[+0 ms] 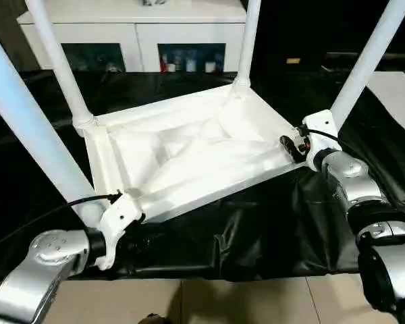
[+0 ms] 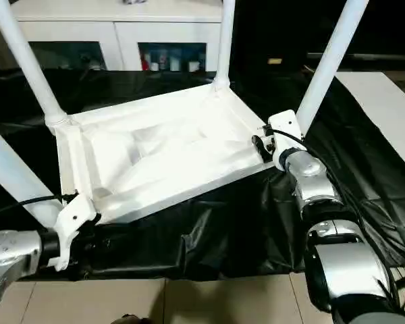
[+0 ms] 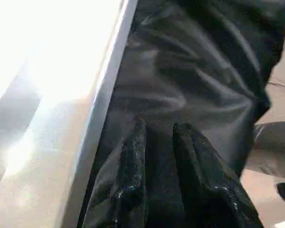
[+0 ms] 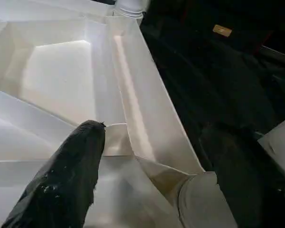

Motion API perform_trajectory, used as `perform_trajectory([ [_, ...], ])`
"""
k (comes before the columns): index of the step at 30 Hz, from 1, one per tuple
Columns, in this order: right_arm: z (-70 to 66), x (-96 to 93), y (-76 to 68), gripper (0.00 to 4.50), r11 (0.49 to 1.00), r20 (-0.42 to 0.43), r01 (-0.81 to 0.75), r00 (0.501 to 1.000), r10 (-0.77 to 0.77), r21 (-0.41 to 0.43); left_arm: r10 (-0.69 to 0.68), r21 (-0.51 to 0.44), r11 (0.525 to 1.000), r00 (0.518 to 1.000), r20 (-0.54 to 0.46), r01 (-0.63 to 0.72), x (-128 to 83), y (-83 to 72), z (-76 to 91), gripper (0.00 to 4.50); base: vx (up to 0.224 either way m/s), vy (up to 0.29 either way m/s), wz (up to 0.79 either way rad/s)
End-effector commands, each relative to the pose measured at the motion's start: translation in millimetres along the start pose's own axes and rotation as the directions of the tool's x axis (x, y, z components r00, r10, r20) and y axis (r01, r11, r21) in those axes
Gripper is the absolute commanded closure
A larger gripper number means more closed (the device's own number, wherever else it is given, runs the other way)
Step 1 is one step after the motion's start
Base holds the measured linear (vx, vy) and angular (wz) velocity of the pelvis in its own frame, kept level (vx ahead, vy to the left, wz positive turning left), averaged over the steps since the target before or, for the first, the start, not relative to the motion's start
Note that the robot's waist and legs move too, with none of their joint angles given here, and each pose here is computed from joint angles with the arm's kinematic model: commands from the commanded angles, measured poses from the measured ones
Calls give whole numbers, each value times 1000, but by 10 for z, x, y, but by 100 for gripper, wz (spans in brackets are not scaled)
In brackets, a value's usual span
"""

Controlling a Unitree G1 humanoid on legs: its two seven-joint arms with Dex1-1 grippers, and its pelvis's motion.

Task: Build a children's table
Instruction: Rotate table base

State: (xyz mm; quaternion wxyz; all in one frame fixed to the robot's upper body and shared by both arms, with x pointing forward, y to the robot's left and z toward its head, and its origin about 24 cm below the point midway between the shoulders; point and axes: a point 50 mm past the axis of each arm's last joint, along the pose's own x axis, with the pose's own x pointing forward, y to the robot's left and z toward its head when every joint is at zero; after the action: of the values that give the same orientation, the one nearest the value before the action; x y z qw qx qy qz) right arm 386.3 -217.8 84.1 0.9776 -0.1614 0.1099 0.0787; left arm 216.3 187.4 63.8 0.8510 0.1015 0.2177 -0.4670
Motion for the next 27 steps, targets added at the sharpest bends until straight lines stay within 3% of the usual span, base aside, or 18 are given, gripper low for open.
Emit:
perform_trajectory([
  [1,115,-73,-367,92,991,37,136,990,-136,-18,81,19,997,997,8,-81,-235,93,-13,337,0,0,0],
  [3,134,-61,-348,92,992,49,124,991,-123,-23,74,35,997,996,48,-75,-323,82,-3,337,0,0,0],
  [4,148,-52,-321,92,994,61,108,992,-107,-18,62,-5,998,995,74,-62,-361,80,4,337,0,0,0],
  [5,169,-36,-265,92,997,81,75,994,-74,-6,47,-102,994,992,118,-35,-409,78,21,308,0,0,0],
  [6,169,-36,-265,92,997,81,75,994,-74,-6,47,-102,994,992,118,-35,-409,78,21,303,0,0,0],
  [7,179,-22,-206,92,999,93,41,995,-41,1,57,-117,992,986,155,-38,-425,84,49,303,0,0,0],
  [8,199,10,-22,92,998,130,-57,990,55,14,43,-121,993,974,222,-16,-420,57,122,303,0,0,0],
  [9,199,10,-22,92,998,130,-57,990,55,14,43,-121,993,974,222,-16,-420,57,122,303,0,0,0],
  [11,199,29,145,92,990,151,-142,979,138,18,13,-125,992,968,250,19,-392,11,145,264,0,0,0],
  [16,161,12,543,92,943,207,-332,925,319,30,-155,-206,963,983,94,172,-457,-206,-83,250,0,0,0],
  [17,154,5,570,92,940,212,-341,920,329,24,-154,-219,961,985,80,168,-484,-201,-106,223,0,0,0],
  [20,128,-20,629,92,933,221,-361,910,352,1,-130,-244,959,989,65,142,-570,-167,-144,228,0,0,0],
  [23,102,-45,663,92,928,227,-372,903,364,-11,-111,-262,957,992,53,121,-644,-150,-163,180,0,0,0],
  [25,24,-78,664,92,937,211,-348,917,338,13,-50,-274,960,998,33,57,-793,-92,-211,181,0,0,0],
  [27,-70,-101,636,92,953,168,-298,943,287,44,6,-280,960,1000,29,3,-920,-35,-234,152,0,0,0],
])
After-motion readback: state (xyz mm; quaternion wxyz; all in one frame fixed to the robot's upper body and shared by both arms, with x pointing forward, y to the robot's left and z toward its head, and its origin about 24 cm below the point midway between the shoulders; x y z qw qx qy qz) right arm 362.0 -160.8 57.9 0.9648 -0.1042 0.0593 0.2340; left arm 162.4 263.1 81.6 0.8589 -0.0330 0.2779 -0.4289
